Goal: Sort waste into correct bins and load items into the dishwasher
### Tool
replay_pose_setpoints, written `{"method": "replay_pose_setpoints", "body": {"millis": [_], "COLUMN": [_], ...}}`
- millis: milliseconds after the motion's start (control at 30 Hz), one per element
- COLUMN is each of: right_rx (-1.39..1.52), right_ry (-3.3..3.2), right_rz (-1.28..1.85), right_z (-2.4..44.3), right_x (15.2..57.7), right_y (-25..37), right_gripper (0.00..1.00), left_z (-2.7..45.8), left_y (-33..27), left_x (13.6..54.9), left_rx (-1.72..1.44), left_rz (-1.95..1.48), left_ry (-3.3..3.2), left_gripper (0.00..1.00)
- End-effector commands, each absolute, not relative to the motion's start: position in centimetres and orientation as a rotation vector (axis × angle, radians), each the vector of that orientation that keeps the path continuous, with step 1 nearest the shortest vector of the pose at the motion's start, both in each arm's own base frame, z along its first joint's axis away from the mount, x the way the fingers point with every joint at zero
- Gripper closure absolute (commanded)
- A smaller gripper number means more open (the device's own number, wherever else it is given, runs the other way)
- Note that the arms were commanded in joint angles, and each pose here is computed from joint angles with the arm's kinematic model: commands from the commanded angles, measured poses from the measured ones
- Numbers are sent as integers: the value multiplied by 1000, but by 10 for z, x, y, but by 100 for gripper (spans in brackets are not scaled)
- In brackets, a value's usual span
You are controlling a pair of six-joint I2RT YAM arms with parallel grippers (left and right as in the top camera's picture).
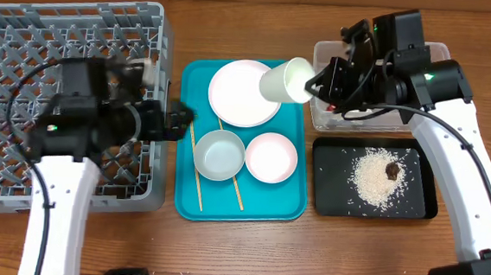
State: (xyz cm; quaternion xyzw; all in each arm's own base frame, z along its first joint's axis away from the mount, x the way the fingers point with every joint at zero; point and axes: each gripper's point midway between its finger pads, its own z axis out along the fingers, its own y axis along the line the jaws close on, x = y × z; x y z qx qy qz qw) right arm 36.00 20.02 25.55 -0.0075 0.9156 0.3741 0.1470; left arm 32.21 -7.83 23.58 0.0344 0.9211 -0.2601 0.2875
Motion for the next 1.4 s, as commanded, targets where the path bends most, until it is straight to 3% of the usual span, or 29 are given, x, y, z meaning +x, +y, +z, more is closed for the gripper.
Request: {"method": "replay_pose_setpoints", "body": {"millis": [0, 100, 400, 533, 633, 1067, 1367], "right_rx": [-205, -251, -435, -456, -475, -453, -450], "right_ry": [2570, 2534, 2350, 2324, 2287, 2277, 2280], "right_rz": [1377, 1514, 1849, 1863, 1875, 1884, 1875], "right_z": [278, 291, 330, 334, 339, 343, 342], "right_x": [335, 325, 303, 303, 306, 311, 312], "right_y": [228, 237, 252, 253, 252, 252, 252], "right_gripper": [96, 96, 96, 96, 96, 96, 96], "left_z": [272, 297, 338, 348, 350, 357, 357], "left_y": [-147, -184, -210, -215, -216, -215, -215], "left_x": [319, 314, 299, 291, 287, 291, 291], "left_rx": [403, 580, 786, 843, 858, 877, 877], "left_rz": [-956, -1084, -1262, -1320, -1348, -1314, -1314], "left_ry": [2276, 2117, 1856, 1789, 1777, 1727, 1727], "left_gripper": [0, 0, 0, 5, 15, 13, 39]}}
